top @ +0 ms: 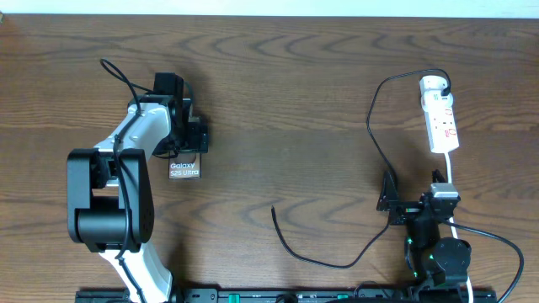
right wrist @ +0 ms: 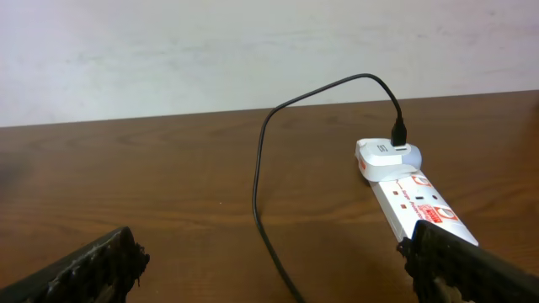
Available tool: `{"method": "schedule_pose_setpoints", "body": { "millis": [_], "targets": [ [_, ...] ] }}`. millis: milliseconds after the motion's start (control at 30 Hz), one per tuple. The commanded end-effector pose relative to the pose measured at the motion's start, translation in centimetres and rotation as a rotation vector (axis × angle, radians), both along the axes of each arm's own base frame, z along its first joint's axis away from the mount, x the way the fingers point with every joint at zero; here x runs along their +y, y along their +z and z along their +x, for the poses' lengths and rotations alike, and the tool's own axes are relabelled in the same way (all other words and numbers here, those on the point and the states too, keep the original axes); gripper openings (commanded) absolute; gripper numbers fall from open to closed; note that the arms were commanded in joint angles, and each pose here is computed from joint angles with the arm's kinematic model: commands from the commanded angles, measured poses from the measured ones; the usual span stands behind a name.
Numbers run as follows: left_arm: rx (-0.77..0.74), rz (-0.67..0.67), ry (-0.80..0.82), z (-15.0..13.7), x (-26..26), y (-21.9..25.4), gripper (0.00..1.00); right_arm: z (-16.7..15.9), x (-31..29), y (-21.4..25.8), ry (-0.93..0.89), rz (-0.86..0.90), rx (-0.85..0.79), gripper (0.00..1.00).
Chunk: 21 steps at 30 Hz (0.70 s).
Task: Plug charger to phone and switch on socket
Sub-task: 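Lower the left gripper and close it on the phone's sides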
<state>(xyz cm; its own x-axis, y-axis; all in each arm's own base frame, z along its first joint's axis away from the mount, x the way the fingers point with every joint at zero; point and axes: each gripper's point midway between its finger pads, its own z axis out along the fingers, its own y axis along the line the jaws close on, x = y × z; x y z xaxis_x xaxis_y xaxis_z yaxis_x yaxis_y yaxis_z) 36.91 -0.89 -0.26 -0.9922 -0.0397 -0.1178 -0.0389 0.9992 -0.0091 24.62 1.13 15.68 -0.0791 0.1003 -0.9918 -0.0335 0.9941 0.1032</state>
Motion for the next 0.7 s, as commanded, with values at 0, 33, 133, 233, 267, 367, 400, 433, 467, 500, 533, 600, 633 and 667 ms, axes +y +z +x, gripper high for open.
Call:
{"method": "schedule_pose_setpoints", "body": {
  "millis": [0,33,133,233,267,367,400,433,467,500,533,600,633,667],
  "targets": [
    [0.04,-0.009,-0.002,-1.1,-0.08,-1.04,0.9,-0.02,-0.11,-0.05,-0.002,-0.009,0.0,0.99],
    [0.04,-0.009,-0.002,-1.1,-0.08,-1.04,0.9,-0.02,-0.11,-0.05,-0.002,-0.009,0.0,0.99],
    [0.04,-0.009,-0.002,-1.1,-0.08,-1.04,0.89,-0.02,-0.11,-0.05,-0.002,-0.009,0.0,0.99],
    [0.04,-0.009,-0.002,-1.1,-0.08,-1.04,0.86,-0.02,-0.12,-0.05,-0.002,-0.009,0.0,0.99],
    [0.04,-0.009,-0.002,-1.1,-0.08,-1.04,0.86,-0.02,-0.12,-0.05,-0.002,-0.009,0.0,0.99],
    [0.04,-0.009,-0.002,-1.1,-0.08,-1.04,0.84,-0.02,-0.11,-0.05,-0.002,-0.009,0.0,0.99],
    [0.04,-0.009,-0.002,-1.1,-0.08,-1.04,0.84,-0.02,-0.11,-0.05,-0.002,-0.009,0.0,0.99],
    [0.04,-0.009,-0.002,-1.1,-0.08,-1.04,0.84,-0.02,-0.11,-0.05,-0.002,-0.009,0.0,0.99],
    [0.04,-0.009,-0.002,-1.1,-0.08,-1.04,0.84,-0.02,-0.11,-0.05,-0.002,-0.009,0.0,0.99],
    [0.04,-0.009,-0.002,-1.1,-0.08,-1.04,0.83,-0.02,-0.11,-0.05,-0.002,-0.009,0.0,0.99],
    [0.04,-0.009,-0.002,-1.1,-0.08,-1.04,0.83,-0.02,-0.11,-0.05,-0.002,-0.009,0.0,0.99],
    [0.04,-0.009,-0.002,-1.1,-0.08,-1.04,0.83,-0.02,-0.12,-0.05,-0.002,-0.009,0.0,0.99],
    [0.04,-0.009,-0.002,-1.1,-0.08,-1.04,0.82,-0.02,-0.11,-0.05,-0.002,-0.009,0.0,0.99],
    [0.04,-0.009,-0.002,-1.1,-0.08,-1.04,0.82,-0.02,-0.11,-0.05,-0.002,-0.009,0.0,0.99]
  ]
}}
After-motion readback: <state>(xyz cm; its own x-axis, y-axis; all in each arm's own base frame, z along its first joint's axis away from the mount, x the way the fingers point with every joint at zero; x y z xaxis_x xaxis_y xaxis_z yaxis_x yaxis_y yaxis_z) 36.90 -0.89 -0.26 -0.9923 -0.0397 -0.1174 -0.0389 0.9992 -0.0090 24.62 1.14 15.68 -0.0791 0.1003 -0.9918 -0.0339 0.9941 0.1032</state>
